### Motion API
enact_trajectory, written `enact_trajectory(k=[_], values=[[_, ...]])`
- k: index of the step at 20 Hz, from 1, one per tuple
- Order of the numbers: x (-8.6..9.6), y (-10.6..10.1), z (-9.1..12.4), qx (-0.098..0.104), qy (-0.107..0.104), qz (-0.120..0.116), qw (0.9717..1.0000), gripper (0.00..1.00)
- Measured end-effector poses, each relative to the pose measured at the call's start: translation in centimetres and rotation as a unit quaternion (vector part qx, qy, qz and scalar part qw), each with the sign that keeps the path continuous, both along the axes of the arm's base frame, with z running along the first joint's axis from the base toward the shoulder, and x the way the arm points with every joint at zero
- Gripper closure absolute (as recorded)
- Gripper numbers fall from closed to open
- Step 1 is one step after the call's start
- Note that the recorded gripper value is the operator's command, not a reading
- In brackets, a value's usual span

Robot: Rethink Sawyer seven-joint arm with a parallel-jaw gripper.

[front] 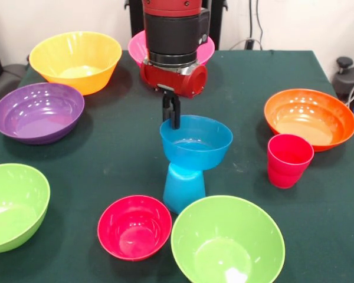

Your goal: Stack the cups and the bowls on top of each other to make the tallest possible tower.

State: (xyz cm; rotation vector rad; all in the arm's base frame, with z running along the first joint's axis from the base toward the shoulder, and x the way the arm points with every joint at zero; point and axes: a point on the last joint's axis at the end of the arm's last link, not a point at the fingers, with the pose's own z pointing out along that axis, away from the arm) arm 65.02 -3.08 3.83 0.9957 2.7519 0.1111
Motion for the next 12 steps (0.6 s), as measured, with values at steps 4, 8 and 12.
enact_trajectory(k=[4, 8, 12], values=[[-0.07, 0.1, -0.35, 0.002, 0.003, -0.001, 1.0, 1.0], [0.02, 0.05, -0.33, 0.002, 0.002, -0.002, 1.0, 1.0], [0.02, -0.22, -0.33, 0.002, 0.002, -0.004, 1.0, 1.0]])
